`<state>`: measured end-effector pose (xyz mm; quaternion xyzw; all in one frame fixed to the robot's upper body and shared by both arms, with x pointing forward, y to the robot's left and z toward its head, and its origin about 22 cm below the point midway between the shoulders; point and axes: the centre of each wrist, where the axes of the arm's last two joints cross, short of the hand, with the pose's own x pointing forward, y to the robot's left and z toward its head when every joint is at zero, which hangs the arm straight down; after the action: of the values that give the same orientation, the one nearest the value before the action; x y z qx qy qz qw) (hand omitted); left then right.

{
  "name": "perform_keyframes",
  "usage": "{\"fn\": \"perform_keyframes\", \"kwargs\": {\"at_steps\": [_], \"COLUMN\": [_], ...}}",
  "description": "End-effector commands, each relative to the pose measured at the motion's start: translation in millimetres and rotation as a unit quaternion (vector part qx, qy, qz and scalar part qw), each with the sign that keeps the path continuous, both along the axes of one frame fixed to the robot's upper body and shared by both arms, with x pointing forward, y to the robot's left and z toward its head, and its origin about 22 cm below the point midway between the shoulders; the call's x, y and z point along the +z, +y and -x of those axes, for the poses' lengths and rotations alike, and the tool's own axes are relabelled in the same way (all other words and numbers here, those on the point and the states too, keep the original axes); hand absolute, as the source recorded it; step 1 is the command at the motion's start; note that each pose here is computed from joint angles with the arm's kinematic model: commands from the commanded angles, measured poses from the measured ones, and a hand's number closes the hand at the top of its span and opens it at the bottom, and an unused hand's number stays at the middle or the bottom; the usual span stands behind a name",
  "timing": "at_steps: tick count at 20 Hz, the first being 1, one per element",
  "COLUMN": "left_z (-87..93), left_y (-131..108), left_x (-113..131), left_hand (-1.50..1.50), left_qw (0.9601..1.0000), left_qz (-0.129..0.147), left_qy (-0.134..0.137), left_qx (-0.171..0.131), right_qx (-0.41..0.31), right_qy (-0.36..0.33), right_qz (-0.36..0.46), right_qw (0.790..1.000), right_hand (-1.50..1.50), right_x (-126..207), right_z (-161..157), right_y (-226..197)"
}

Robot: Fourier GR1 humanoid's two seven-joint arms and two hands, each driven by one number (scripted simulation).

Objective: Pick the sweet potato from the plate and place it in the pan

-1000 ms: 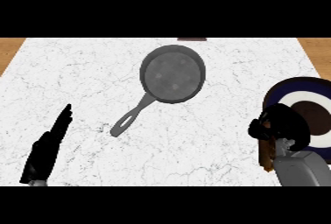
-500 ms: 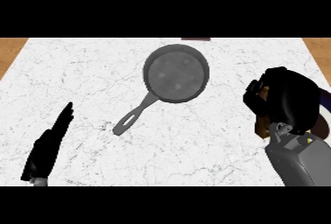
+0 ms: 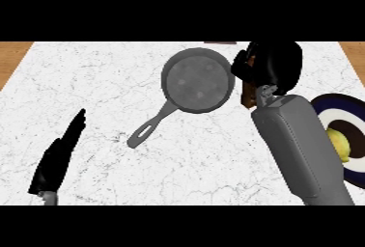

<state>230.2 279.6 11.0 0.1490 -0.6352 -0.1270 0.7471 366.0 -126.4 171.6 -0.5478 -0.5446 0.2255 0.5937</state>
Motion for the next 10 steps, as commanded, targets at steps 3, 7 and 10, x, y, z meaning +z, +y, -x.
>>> {"fn": "perform_keyframes", "kwargs": {"at_steps": [3,7,10], "left_z": [9.6,-1.1,-5.4], "left_y": [-2.5,-16.9,-11.7], "left_x": [0.1,1.6,4.3], "left_hand": [0.00,0.00,0.00], "left_qw": [1.0000,0.9999,0.9999], "left_qz": [-0.001,0.000,0.001], "left_qy": [-0.002,-0.003,-0.008], "left_qx": [-0.009,-0.015,-0.015], "right_qx": [0.011,0.019,0.016], "right_qy": [0.005,0.020,0.051], "right_qz": [-0.068,-0.095,-0.096], "right_qw": [0.998,0.995,0.994], "right_hand": [1.50,1.50,1.50], "right_x": [-14.0,-34.0,-60.8], "right_z": [-42.4,-68.4,-72.7], "right_y": [33.0,21.9,30.2]}}
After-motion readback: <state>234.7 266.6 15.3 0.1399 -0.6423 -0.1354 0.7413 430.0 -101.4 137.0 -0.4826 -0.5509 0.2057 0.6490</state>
